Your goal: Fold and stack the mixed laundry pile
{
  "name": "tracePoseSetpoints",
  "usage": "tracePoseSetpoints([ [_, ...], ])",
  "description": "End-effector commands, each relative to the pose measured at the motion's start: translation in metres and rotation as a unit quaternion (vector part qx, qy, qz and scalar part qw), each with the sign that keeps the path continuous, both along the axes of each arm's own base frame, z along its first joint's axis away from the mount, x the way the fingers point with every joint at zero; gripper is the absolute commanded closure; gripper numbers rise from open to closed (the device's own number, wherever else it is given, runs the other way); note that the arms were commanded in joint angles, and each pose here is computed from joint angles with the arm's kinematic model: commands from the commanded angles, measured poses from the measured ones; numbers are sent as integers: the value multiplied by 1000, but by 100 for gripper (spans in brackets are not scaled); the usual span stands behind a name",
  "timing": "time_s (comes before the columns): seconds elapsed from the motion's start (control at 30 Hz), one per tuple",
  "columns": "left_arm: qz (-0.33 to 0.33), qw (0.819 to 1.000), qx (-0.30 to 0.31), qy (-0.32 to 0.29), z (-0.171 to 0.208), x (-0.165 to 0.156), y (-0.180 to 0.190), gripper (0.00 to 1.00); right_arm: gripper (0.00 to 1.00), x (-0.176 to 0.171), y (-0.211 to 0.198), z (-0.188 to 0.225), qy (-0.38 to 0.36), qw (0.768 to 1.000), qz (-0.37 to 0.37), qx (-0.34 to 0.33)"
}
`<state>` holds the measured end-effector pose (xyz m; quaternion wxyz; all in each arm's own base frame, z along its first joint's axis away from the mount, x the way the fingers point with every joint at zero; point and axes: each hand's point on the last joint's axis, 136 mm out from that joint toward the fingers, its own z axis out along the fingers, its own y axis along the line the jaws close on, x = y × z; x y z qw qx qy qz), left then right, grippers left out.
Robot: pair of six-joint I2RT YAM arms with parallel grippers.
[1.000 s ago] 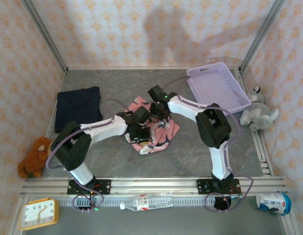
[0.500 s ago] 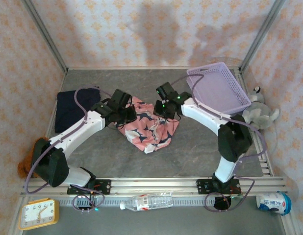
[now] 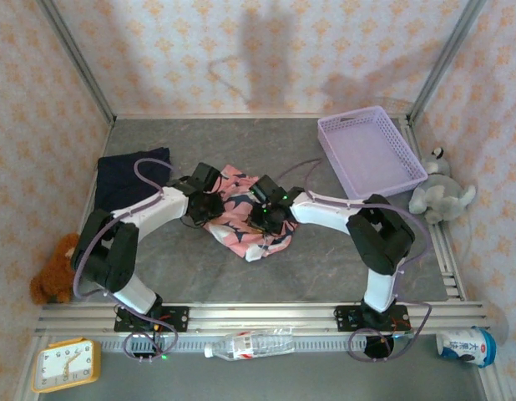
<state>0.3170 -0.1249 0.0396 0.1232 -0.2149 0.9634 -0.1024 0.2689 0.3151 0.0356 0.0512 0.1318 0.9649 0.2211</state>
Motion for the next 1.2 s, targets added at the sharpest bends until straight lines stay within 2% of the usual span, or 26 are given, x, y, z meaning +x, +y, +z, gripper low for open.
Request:
tracePoseSetpoints([
  [0.0,9,998,36,49,-30,-18,20,100,80,4,-21,-25,9,999,-43,-26],
  [0.13,9,998,-2,62,-28,-30,10,100,80,5,-30,-30,11,998,-46,-30],
  [0.23,5,999,-13,36,3,-29,10,100,78,12,-30,-15,-4,999,-31,-29],
  [0.27,0,1000,-12,21,18,-28,11,97,77,15,-29,-6,-10,999,-21,-28],
  [0.3,-3,1000,-8,8,31,-25,12,86,75,16,-27,1,-16,999,-11,-27],
  [0.37,-13,1000,8,-27,59,-18,18,50,66,22,-23,25,-36,999,11,-22],
  [0.47,-30,997,38,-62,86,-5,27,13,41,30,-28,57,-65,997,22,-29],
  [0.5,-37,996,45,-63,88,-3,29,7,35,32,-30,65,-73,997,22,-31],
  [0.53,-45,996,52,-59,88,1,30,2,21,34,-35,74,-81,996,19,-35],
  [0.6,-70,995,64,-44,83,6,31,0,1,38,-44,88,-95,995,10,-38],
  [0.77,-114,989,89,-15,55,20,28,0,1,41,-77,110,-118,991,-19,-53],
  [0.97,-142,982,121,21,25,27,32,0,1,30,-120,111,-115,990,-64,-59],
  [1.17,-162,980,104,56,-5,21,19,2,1,12,-151,100,-105,987,-104,-66],
])
